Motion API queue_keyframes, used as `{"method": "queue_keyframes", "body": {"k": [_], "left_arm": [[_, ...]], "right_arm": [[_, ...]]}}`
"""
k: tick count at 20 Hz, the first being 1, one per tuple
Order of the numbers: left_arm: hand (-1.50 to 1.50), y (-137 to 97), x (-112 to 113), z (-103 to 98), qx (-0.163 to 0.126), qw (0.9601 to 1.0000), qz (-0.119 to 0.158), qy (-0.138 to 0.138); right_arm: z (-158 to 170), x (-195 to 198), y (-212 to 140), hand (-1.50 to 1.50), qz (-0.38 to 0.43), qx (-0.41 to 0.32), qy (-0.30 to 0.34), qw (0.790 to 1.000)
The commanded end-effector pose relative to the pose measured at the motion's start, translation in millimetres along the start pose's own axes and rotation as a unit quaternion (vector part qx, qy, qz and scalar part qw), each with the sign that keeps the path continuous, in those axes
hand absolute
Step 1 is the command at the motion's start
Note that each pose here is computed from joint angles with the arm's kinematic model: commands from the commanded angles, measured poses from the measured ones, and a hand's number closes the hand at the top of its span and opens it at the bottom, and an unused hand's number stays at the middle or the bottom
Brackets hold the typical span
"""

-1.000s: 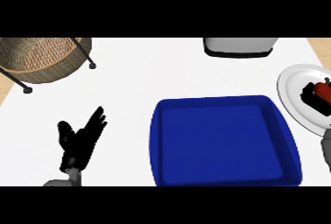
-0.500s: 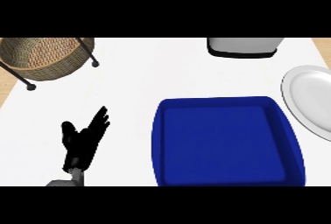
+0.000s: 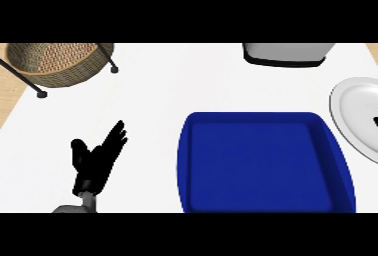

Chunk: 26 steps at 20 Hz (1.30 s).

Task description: Pick the bell pepper from the tray and place it in the plate

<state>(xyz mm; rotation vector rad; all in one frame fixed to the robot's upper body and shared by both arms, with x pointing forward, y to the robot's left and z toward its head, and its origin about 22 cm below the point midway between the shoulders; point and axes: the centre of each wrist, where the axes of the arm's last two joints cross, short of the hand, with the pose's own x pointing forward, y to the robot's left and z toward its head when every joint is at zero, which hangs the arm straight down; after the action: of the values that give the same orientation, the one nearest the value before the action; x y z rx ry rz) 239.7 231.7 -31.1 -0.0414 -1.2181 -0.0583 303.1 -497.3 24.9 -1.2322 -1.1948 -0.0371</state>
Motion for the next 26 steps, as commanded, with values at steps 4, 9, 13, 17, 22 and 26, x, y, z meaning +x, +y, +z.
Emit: {"method": "queue_keyframes", "body": {"k": [4,9,13,17,22,26], "left_arm": [[0.00,-4.5,7.2,-0.1,0.003,1.0000,0.001,0.001],[0.00,-0.2,6.1,-3.6,0.011,0.9999,0.007,0.002],[0.00,1.5,-7.3,2.8,0.015,0.9999,0.004,0.007],[0.00,3.2,9.0,-3.4,0.016,0.9998,0.007,0.008],[0.00,4.8,-5.8,9.8,0.025,0.9995,0.006,0.016],[0.00,4.0,3.8,7.0,0.017,0.9997,0.011,0.014]], "right_arm": [[3.1,-5.3,3.4,-1.50,-0.121,-0.008,-0.058,0.991],[-4.8,-2.1,-6.3,-1.50,-0.209,-0.062,-0.051,0.975],[-5.5,-28.6,-34.8,-1.50,-0.248,-0.058,-0.032,0.967],[3.2,-58.2,-55.3,-1.50,-0.273,0.004,-0.037,0.961],[23.9,-96.8,-72.6,-1.50,-0.288,0.063,-0.061,0.954],[40.6,-118.9,-77.3,-1.50,-0.282,0.094,-0.069,0.952]]}}
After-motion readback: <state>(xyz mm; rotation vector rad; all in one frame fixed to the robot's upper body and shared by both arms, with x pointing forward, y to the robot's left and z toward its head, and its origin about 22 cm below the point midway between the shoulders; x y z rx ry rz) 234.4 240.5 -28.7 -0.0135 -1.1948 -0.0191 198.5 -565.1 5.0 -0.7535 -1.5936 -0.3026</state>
